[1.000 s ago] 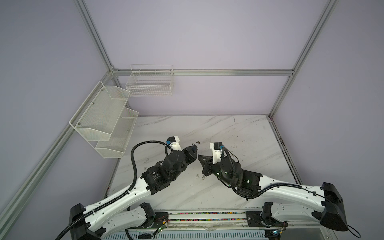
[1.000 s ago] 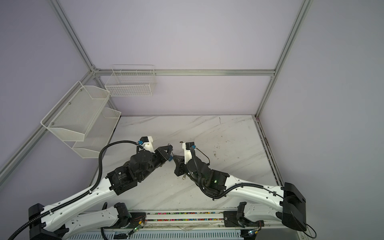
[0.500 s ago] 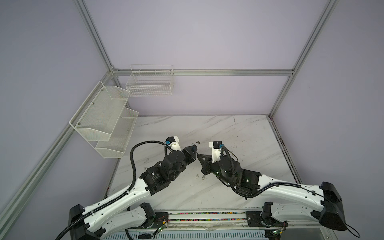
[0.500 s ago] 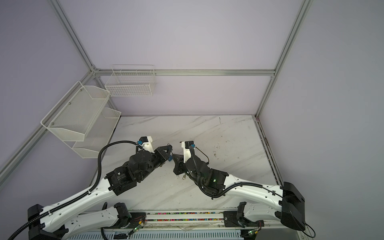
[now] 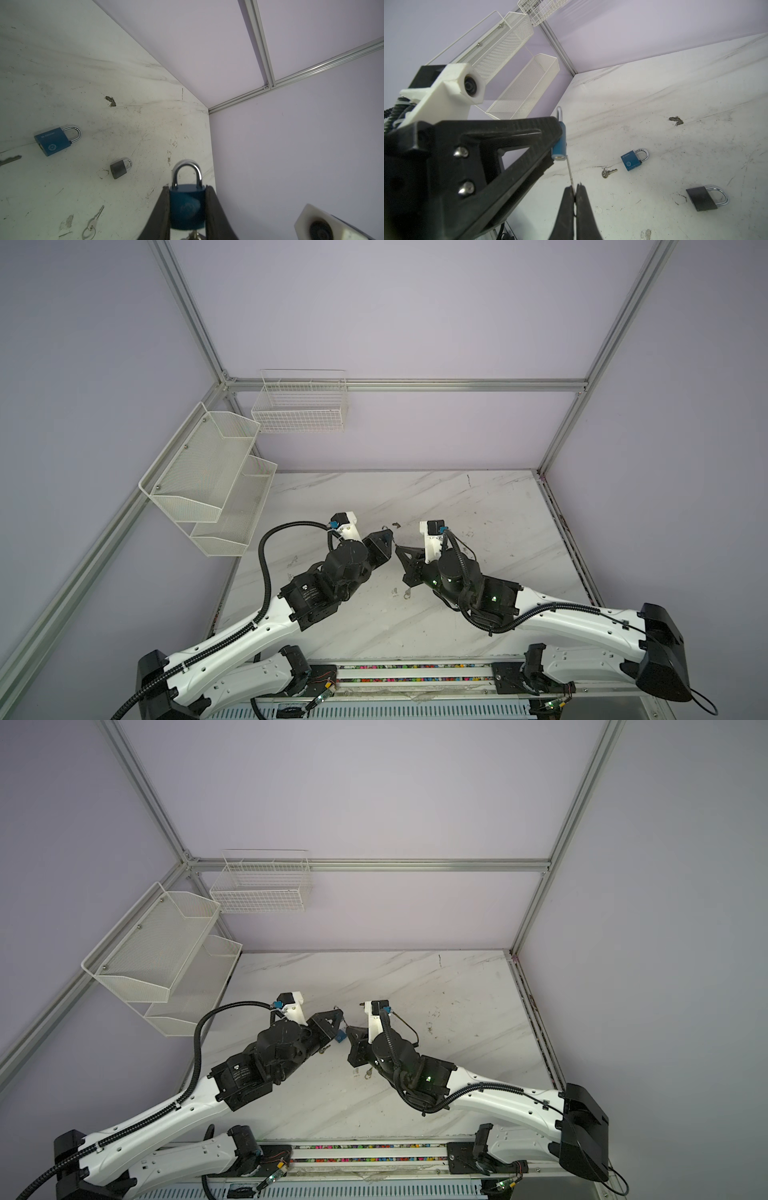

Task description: Unlock with the key

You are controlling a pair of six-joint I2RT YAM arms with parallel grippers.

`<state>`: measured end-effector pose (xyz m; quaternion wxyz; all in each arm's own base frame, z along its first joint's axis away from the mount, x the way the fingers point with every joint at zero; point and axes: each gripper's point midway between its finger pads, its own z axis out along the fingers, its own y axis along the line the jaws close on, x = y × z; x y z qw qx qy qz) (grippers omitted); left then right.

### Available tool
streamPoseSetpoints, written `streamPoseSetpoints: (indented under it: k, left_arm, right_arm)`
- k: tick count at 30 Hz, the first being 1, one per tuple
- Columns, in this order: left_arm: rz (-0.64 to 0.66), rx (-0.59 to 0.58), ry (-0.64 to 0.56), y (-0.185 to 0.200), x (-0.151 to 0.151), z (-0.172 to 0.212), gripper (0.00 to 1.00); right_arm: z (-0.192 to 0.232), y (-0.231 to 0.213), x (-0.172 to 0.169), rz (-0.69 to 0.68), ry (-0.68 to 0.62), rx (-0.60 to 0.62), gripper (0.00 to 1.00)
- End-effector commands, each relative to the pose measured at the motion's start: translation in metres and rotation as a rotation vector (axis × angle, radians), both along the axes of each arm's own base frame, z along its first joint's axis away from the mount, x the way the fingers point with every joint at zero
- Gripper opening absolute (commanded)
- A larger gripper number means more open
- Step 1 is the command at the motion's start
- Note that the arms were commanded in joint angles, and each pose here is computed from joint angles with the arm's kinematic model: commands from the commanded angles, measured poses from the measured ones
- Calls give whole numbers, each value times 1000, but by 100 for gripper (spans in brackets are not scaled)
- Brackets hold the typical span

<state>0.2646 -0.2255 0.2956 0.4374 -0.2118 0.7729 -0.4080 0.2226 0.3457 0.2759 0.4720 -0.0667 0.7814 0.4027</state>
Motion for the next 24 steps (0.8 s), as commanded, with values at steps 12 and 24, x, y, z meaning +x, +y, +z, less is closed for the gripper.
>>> streamPoseSetpoints:
  k: [12,24]
  left_arm:
    - [-10,-17,-35,-4,2,10,0]
    - [-7,-13,-40,-5,4,13,0]
  right_arm:
    - [14,12,-1,55,-26,23,0]
    - [20,3,-5,55,-38,37,0]
